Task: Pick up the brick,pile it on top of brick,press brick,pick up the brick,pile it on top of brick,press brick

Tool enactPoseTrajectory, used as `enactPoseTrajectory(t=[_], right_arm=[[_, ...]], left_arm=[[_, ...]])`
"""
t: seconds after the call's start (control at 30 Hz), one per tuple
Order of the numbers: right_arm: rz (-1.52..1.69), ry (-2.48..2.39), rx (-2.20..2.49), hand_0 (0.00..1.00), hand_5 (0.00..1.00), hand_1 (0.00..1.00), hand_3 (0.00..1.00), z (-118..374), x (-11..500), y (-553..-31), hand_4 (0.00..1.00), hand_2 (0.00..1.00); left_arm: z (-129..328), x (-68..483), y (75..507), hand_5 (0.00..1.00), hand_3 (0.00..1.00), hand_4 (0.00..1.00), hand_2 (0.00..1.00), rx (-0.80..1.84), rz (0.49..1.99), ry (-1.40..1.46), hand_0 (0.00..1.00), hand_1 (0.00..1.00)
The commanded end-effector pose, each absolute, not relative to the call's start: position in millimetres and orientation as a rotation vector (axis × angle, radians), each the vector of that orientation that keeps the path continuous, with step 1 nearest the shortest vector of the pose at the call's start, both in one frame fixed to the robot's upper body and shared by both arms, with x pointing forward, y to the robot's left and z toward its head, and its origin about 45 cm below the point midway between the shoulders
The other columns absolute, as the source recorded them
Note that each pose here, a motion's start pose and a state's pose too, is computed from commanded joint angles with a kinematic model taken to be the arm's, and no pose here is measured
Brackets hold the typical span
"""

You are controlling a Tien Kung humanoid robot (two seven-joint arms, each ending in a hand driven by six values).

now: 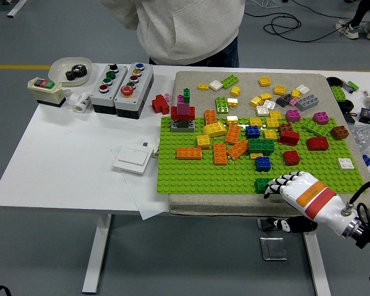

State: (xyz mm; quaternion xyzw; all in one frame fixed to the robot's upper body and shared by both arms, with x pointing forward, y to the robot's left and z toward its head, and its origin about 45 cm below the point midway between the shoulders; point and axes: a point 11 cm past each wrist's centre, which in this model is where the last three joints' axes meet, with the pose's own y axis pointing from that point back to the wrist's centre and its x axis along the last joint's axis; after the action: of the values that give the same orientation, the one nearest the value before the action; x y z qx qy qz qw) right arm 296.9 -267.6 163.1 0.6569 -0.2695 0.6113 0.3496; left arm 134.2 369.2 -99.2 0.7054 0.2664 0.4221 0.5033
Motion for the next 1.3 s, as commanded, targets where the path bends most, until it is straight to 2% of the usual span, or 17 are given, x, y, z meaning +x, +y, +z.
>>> enactPoseTrajectory(t=[0.5, 1.1, 1.13, 1.3], right_arm=[[1.581, -0.689, 1.715, 0.503, 0.434, 0.612, 0.598, 161, 293, -265, 0.806, 0.69], [1.729, -0.889, 1.634, 0.567, 0.437, 0.62, 0.606, 202, 317, -260, 0.803, 0.698], [1.723, -0.904, 1.624, 0.495, 0.438, 0.601, 0.598, 203, 320, -261, 0.801, 0.687], [1.651, -0.999, 1.518, 0.495, 0.438, 0.601, 0.598, 210, 344, -274, 0.801, 0.687]], left_arm=[[-98, 137, 369, 0.661, 0.586, 0.67, 0.74, 1.698, 1.02, 0.641, 0.679, 0.703], [-98, 138, 369, 0.663, 0.586, 0.672, 0.736, 1.697, 1.023, 0.64, 0.678, 0.703], [-98, 137, 369, 0.663, 0.587, 0.672, 0.736, 1.697, 1.024, 0.641, 0.679, 0.702], [-98, 136, 370, 0.663, 0.587, 0.672, 0.736, 1.698, 1.023, 0.644, 0.679, 0.702]])
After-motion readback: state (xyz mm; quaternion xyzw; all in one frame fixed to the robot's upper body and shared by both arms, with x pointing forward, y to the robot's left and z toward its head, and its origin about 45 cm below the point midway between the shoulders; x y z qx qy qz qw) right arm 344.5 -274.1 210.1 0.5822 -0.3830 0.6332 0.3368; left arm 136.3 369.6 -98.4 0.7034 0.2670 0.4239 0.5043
